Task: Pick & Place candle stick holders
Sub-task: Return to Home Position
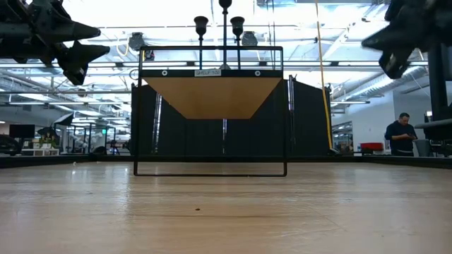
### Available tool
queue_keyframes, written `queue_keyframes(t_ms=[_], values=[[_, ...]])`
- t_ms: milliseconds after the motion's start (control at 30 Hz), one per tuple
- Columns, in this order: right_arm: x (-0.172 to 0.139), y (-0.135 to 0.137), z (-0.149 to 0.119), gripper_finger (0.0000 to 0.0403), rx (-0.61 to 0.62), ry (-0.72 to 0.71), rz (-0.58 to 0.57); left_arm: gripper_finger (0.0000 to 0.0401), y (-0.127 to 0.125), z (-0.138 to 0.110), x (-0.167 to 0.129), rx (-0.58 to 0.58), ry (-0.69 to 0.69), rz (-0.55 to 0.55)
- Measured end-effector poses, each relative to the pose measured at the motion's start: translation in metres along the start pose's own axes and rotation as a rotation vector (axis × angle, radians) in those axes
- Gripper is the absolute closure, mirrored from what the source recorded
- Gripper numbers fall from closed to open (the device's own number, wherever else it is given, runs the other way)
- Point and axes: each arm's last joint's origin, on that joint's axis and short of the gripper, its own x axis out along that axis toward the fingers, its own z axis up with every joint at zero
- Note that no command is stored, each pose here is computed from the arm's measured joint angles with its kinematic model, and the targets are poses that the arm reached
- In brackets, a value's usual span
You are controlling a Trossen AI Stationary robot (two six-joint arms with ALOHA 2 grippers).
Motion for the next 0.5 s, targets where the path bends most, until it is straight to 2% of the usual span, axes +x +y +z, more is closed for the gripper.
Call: queue_keyframes(t_ms=[67, 200, 400, 500], values=[[-0.003, 0.002, 0.003, 0.0403, -0.021, -0.032, 0.049, 0.0226, 0.000, 0.000, 0.000, 0.004, 0.000, 0.000], [-0.008, 0.002, 0.004, 0.0403, -0.023, -0.070, 0.066, 0.0226, 0.000, 0.000, 0.000, 0.024, 0.000, 0.000], [-0.002, -0.004, -0.012, 0.0403, -0.022, -0.134, 0.162, 0.0226, 0.000, 0.000, 0.000, 0.058, 0.000, 0.000], [0.002, -0.009, -0.022, 0.0403, -0.021, -0.139, 0.168, 0.0226, 0.000, 0.000, 0.000, 0.072, 0.000, 0.001]])
